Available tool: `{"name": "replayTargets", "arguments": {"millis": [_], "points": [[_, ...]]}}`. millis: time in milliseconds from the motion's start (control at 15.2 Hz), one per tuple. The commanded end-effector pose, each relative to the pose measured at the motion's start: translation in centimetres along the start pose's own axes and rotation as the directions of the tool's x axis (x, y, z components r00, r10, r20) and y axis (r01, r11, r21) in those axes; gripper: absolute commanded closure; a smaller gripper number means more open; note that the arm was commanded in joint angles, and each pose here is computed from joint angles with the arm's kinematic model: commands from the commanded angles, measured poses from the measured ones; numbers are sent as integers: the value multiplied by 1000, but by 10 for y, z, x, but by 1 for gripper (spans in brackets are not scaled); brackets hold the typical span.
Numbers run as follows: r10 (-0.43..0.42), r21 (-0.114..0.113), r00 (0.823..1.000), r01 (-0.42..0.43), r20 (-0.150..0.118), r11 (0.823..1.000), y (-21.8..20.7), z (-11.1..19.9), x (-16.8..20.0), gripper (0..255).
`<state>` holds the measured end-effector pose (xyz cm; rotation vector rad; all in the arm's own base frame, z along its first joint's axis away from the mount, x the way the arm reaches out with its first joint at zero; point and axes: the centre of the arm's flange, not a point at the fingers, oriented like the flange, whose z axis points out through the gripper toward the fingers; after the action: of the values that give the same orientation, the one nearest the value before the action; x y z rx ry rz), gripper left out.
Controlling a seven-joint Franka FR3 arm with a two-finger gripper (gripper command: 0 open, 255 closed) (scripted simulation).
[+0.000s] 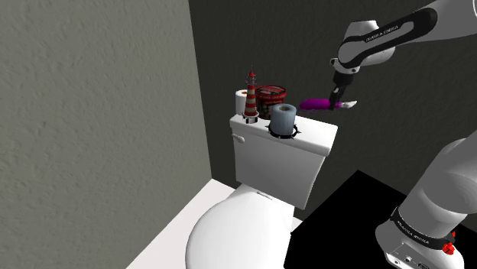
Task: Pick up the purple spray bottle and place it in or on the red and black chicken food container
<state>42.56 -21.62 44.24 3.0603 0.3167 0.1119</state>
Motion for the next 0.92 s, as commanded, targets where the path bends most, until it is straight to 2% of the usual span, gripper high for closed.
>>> {"name": "replayTargets", "arguments": {"millis": [0,858], "points": [[0,0,1000,0,0,1000,1,-12,1,255],[0,0,1000,0,0,1000,6,-80,6,255]]}}
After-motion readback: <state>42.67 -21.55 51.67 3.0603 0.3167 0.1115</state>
